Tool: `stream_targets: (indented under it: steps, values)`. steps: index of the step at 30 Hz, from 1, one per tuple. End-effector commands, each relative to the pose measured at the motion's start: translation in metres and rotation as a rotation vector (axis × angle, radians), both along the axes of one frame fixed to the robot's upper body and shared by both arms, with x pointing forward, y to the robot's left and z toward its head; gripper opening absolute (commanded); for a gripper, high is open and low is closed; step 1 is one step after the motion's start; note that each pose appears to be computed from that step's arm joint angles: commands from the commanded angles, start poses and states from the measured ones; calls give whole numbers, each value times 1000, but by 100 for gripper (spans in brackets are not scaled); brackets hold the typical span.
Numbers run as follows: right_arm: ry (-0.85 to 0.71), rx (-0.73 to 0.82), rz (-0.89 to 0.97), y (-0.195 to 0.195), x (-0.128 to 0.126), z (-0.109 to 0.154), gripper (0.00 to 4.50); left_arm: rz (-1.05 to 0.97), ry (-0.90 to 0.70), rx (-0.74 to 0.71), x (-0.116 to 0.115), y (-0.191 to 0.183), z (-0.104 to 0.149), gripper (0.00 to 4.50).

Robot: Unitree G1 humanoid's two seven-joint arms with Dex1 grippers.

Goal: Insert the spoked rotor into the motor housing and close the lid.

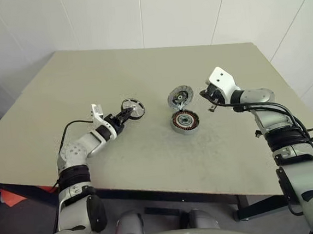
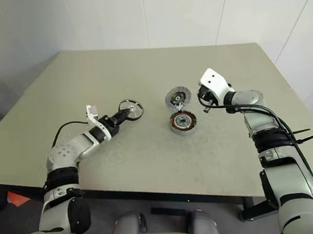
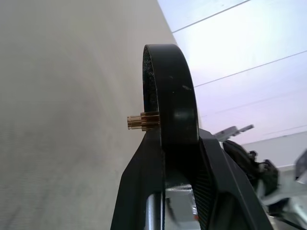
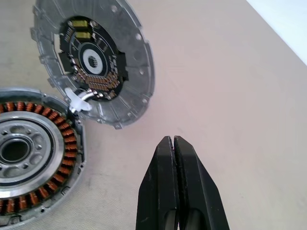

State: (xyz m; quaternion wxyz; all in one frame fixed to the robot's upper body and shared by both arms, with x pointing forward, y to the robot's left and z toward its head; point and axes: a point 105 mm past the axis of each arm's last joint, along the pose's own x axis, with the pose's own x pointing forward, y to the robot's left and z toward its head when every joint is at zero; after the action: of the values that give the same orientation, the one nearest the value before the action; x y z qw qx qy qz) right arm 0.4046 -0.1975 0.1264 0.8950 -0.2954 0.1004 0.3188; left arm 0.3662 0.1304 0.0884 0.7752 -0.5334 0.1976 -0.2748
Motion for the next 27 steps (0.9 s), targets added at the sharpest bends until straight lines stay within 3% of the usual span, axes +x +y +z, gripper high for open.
stream_targets:
  steps: [1, 6, 15, 19, 27]
  values:
    - [-96, -6, -42, -10, 8, 27, 0, -106, -55, -142, -9, -12, 29, 42]
    - [-103, -37, -128, -24, 16, 26, 0, -278, -36, -177, -23, -46, 37, 42]
    - [-84, -39, -119, -23, 12, 20, 0, -541, 10, -149, -44, -102, 39, 42]
    - [-78, -38, -121, -23, 10, 17, 0, -490, 67, -106, -25, -119, 24, 42]
    - [-78, -30, -138, -25, 7, 19, 0, -455, 80, -89, -5, -145, 17, 42]
